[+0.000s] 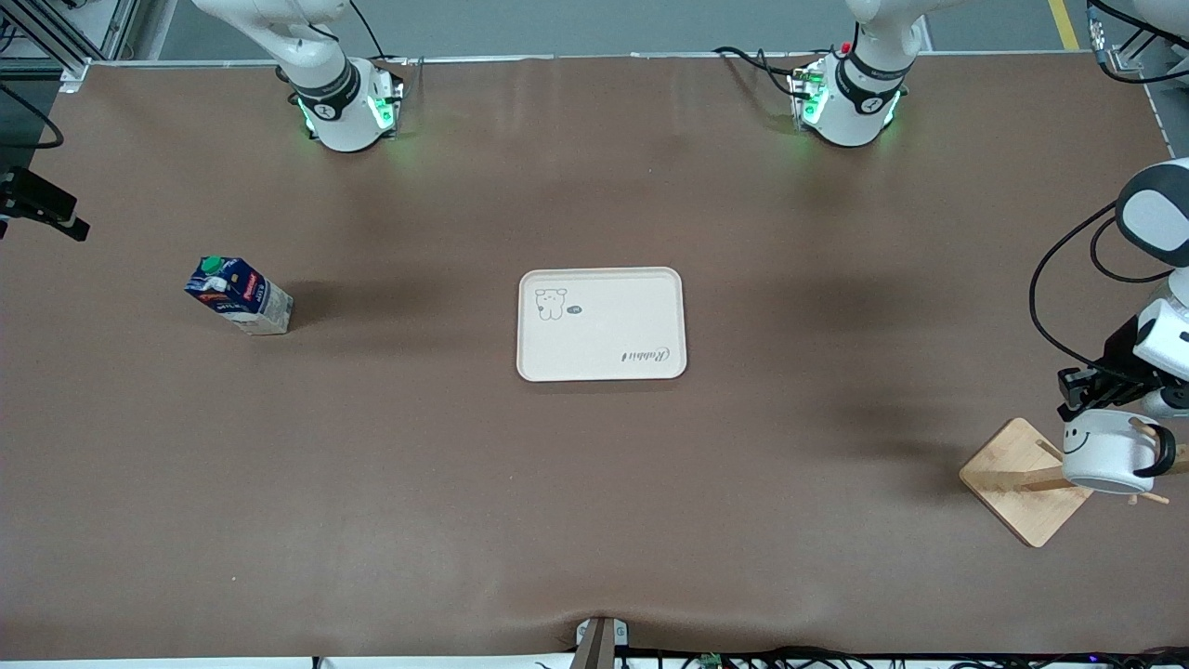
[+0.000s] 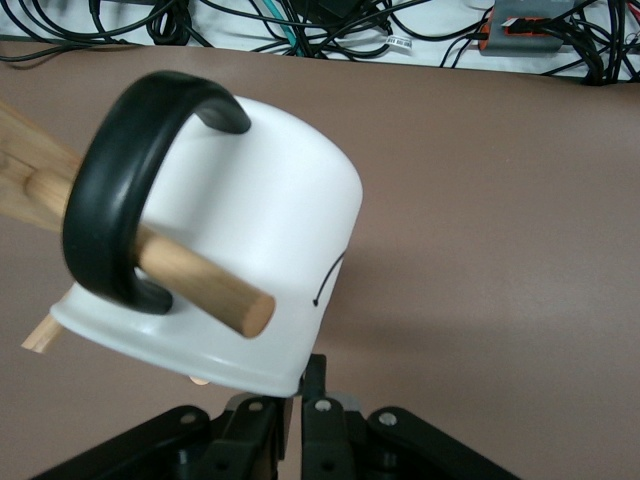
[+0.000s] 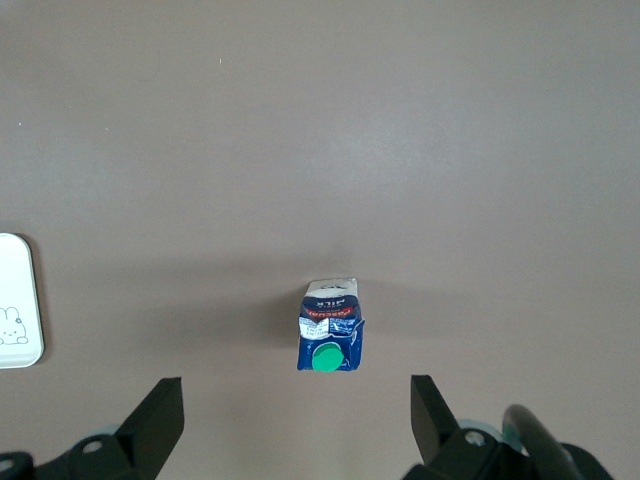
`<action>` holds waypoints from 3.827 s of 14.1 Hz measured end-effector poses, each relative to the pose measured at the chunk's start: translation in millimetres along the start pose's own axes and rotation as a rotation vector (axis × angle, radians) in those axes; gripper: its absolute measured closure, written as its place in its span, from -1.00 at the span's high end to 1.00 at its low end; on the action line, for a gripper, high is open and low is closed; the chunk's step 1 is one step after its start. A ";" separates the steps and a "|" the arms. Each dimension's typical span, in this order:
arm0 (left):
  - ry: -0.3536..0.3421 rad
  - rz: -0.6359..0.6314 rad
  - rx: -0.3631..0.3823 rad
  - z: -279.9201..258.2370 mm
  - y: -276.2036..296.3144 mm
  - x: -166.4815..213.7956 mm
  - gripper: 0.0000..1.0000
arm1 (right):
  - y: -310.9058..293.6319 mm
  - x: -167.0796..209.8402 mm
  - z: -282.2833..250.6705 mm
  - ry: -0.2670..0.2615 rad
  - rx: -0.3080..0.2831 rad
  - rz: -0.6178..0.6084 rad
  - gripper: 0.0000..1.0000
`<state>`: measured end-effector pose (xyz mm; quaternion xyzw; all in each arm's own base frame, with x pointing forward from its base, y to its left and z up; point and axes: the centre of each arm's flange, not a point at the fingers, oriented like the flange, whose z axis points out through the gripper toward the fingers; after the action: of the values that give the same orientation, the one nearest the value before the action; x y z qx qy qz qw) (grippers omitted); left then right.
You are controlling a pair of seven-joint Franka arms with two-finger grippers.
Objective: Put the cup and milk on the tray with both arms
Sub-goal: 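Grasp the white mug rim with the left gripper, then lift the mug off the stand and carry it over the tray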
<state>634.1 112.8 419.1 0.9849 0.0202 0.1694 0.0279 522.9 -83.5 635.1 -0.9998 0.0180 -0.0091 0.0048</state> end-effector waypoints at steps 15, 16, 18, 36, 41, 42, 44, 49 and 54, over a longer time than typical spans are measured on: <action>-0.104 -0.036 -0.037 -21.5 23.4 13.4 -0.85 | 0.3 0.0 -0.1 0.001 0.000 0.001 1.00; -0.108 -0.039 -0.038 -23.3 25.2 14.5 -0.85 | 0.2 0.1 -0.5 0.002 0.000 0.000 1.00; -0.117 -0.039 -0.041 -24.0 27.7 14.7 -0.85 | -0.6 0.3 -2.3 0.005 -0.001 -0.001 1.00; -0.254 -0.210 -0.057 -31.0 110.1 13.4 -0.85 | -0.3 0.9 -3.8 0.010 -0.001 -0.001 1.00; -0.284 -0.234 -0.061 -28.7 152.9 8.3 -0.85 | -1.4 1.1 -3.6 0.010 -0.001 -0.003 1.00; -0.295 -0.241 -0.061 -27.8 161.4 6.3 -0.85 | -1.4 1.1 -3.6 0.010 -0.001 -0.003 1.00; -0.320 -0.262 -0.057 -25.6 182.2 1.0 -0.85 | -1.4 1.1 -3.6 0.010 -0.001 -0.003 1.00; -0.362 -0.382 -0.033 -22.1 255.3 -16.9 -0.85 | -0.6 1.5 -4.2 0.014 -0.002 -0.001 1.00; -0.438 -0.498 -0.040 -9.8 335.1 -46.6 -0.85 | -0.2 2.0 -8.9 0.025 -0.003 -0.001 1.00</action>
<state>597.1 -223.4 433.5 0.9621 0.2503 -0.0582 0.0914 524.7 -83.5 644.0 -0.9996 0.0177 -0.0215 0.0030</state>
